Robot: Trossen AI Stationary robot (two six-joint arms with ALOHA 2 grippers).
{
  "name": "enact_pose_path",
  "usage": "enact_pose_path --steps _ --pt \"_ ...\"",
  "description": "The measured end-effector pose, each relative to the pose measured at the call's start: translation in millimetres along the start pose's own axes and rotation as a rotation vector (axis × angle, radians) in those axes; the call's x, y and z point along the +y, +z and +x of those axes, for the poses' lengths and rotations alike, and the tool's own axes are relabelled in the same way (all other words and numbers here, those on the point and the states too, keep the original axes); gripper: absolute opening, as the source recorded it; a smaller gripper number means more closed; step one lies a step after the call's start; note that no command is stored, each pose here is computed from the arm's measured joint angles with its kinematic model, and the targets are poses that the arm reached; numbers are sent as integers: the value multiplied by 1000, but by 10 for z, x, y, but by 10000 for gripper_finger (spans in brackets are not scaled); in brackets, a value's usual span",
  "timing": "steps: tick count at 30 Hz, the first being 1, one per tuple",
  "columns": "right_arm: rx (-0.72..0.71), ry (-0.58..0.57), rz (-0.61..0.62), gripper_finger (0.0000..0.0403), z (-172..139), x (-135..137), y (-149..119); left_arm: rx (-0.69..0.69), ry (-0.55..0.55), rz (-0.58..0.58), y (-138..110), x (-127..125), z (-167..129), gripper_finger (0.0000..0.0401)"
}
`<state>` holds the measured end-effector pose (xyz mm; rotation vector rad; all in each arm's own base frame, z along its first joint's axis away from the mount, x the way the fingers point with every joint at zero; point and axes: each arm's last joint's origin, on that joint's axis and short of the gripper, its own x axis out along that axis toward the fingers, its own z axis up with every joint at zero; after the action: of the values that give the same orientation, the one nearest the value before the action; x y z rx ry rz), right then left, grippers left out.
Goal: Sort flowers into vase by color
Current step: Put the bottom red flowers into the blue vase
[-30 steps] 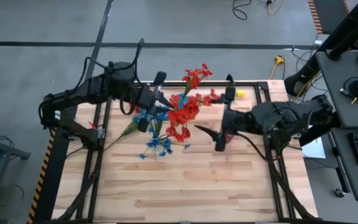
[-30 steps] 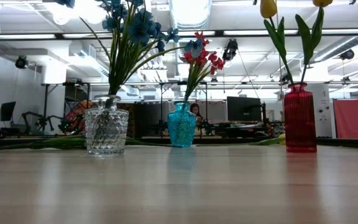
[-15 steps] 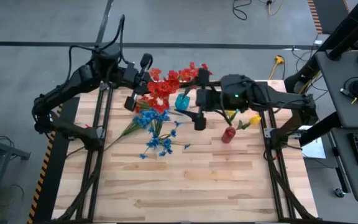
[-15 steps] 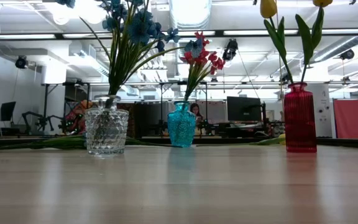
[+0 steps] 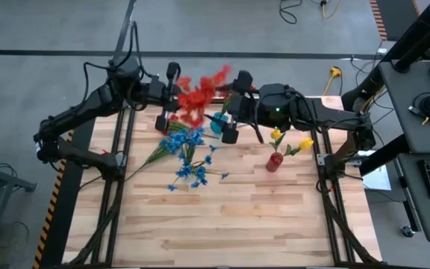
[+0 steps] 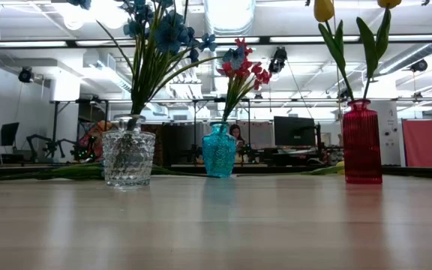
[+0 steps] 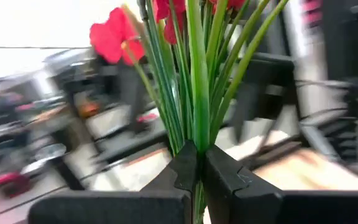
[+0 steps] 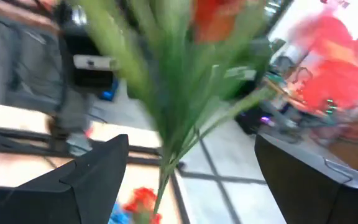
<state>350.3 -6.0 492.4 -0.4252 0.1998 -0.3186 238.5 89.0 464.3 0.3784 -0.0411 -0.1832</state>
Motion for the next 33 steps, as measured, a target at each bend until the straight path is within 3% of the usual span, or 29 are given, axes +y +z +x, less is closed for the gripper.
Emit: enact_pose_path --steps 3,15,26,33 --pt "-20 -4 -19 341 15 -43 4 -2 68 17 40 26 -21 0" --pt "-117 61 -25 320 118 -317 -57 -1 69 21 -139 131 207 0" --pt "-116 87 12 217 211 -514 -179 38 171 21 -170 189 201 2" --pt "-98 85 17 141 301 -535 -244 53 173 5 -218 203 239 8"
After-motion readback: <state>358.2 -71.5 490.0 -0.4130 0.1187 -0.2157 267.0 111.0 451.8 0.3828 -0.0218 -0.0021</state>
